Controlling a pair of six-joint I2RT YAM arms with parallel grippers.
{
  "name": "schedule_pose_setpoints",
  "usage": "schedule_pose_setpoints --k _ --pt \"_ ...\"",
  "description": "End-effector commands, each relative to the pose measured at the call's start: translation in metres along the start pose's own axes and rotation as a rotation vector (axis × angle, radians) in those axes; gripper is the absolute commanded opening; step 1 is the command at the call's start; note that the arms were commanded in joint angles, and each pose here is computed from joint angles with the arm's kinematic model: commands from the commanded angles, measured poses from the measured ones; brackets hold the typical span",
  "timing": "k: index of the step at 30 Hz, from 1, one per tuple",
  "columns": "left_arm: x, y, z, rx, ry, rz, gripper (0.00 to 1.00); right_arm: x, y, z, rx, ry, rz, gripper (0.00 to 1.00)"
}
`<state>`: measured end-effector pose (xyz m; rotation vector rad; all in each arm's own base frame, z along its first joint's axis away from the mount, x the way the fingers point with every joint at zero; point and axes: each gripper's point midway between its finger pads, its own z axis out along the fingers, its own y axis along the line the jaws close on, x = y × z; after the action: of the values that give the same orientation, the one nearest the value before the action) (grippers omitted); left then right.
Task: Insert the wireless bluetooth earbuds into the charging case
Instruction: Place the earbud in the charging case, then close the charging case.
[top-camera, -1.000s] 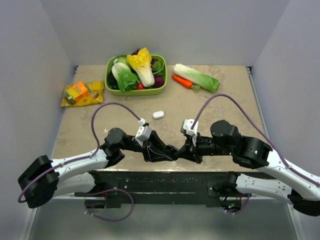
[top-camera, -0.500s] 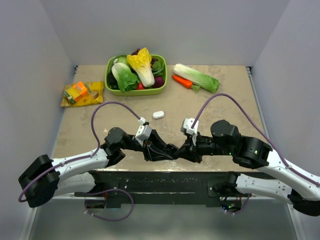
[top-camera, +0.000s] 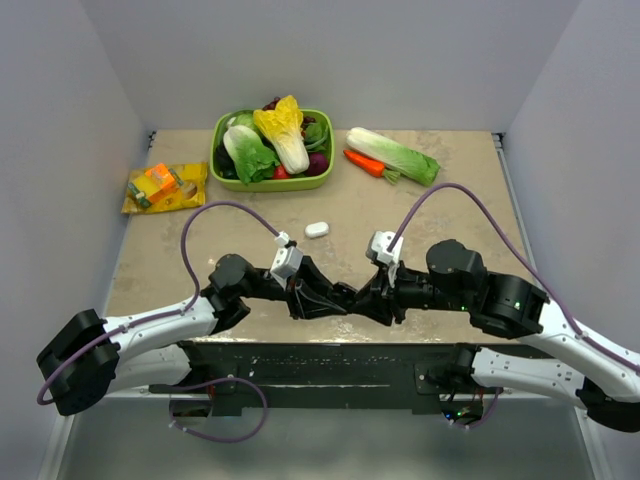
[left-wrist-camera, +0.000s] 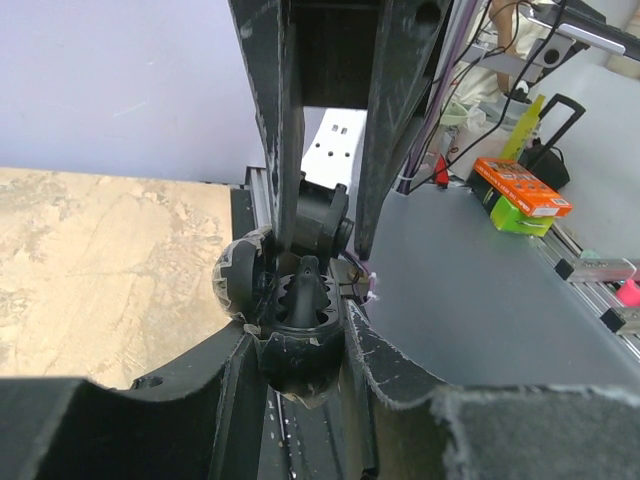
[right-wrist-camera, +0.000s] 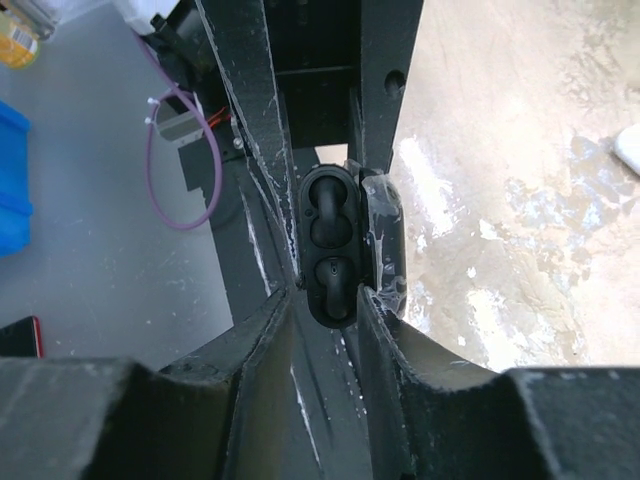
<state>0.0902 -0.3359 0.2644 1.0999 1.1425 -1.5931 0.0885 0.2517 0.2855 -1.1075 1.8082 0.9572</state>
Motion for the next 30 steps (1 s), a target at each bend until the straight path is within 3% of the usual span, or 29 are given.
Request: schedule_pose_setpoints --k 1,7,9,14,17,30 --pt "-0.017 -0.010 0.003 0.052 -0.040 0.073 0.00 -0.044 -0.009 -0.021 0.091 -0.154 -0.008 0.37" --pt "-0.010 -0.007 0.001 0.036 -0.041 0.061 0.00 -0.084 -0.021 -0.064 0.210 -0.394 0.052 0.40" --pt "-0.009 -0.007 0.000 0.031 -0.044 0.058 0.00 -0.087 -0.038 -0.072 0.307 -0.427 0.096 0.35" --pt "-0.012 -0.007 -0.001 0.020 -0.058 0.069 0.00 -0.072 -0.053 -0.050 0.377 -0.347 0.146 0.13" --pt "-0.012 -0.005 -0.001 0.006 -0.061 0.071 0.00 -0.059 -0.056 -0.030 0.371 -0.283 0.160 0.08" --pt "-0.020 0.006 -0.001 -0.061 -0.083 0.100 0.00 -0.040 -0.035 0.009 0.218 -0.139 0.138 0.12"
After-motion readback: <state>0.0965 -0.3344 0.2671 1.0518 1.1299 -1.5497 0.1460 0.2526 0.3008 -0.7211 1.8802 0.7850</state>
